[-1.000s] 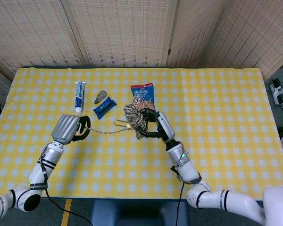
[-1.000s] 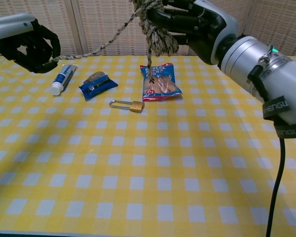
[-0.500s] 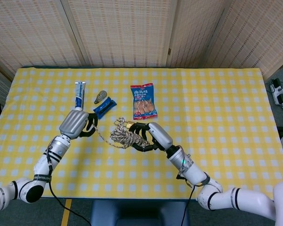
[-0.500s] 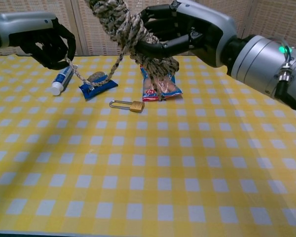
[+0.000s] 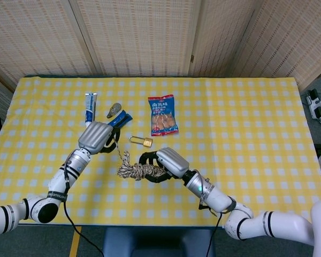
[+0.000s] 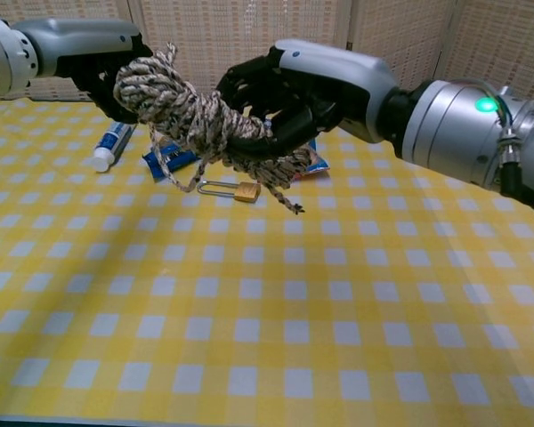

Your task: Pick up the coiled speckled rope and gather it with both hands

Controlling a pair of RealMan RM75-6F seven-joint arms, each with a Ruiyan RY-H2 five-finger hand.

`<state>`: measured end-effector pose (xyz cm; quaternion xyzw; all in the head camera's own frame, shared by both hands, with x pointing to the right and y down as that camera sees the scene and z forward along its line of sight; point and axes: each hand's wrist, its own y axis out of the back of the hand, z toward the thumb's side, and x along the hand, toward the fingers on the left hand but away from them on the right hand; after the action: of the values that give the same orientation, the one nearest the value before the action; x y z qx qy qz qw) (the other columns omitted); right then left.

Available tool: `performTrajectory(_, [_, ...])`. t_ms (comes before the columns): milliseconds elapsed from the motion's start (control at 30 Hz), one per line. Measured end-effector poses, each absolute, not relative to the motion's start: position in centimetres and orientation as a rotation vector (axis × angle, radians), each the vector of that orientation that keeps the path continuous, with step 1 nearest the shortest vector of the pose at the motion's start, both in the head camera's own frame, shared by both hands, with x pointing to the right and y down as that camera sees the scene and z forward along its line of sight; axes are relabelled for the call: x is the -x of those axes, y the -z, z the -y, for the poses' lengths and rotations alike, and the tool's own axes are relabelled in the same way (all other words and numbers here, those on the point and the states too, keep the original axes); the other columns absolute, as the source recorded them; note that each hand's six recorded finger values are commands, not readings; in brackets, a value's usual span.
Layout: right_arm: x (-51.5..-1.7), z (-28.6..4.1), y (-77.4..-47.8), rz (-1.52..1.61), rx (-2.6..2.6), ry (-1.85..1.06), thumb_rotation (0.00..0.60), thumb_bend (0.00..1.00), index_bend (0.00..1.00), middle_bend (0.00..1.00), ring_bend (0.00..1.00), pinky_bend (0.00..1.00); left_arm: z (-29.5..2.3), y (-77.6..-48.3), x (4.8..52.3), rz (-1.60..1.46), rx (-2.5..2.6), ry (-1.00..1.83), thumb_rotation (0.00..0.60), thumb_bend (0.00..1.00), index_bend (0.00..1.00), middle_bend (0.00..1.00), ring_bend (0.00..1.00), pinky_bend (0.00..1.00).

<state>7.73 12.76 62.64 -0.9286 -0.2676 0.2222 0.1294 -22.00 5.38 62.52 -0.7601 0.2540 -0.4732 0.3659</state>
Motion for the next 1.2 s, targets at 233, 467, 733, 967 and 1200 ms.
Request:
performTrajectory(233, [-7.1,-13.1,-63.6,0.706,2.694,-0.754,0.600,0.63,0.89,0.76,0.79,0.70,-5.2,-61.8,20.2,-0.613,1.863,1.151,0.600,0.71,0.71,0.80,0.73,0.68])
performTrajectory(467, [-5.2,-13.4,-64.2,0.647,2.692,-0.803,0.600,0.63,0.90,0.77,0.79,0.70,-5.6,-60.5,17.9,-0.603,1.797,1.030,0.600,0.71,0.70,0.80,0.73,0.68])
performTrajectory(733, [-3.7,-13.9,-64.5,0.639,2.721,-0.820,0.600,0.64,0.90,0.77,0.79,0.70,-6.2,-59.8,15.4,-0.594,1.748,0.914,0.600,0.71,0.70,0.80,0.73,0.68])
performTrajectory(967, [-3.7,-13.3,-65.3,0.723,2.735,-0.873,0.600,0.63,0.91,0.78,0.80,0.70,-6.4,-59.0,14.3,-0.611,1.709,0.830,0.600,0.71,0.70,0.80,0.73,0.68])
performTrajectory(1200, [-4.3,-11.7,-66.5,0.921,2.749,-0.936,0.600,0.63,0.91,0.78,0.81,0.70,-6.9,-57.9,14.4,-0.650,1.688,0.765,0.600,0.71,0.70,0.80,0.72,0.68])
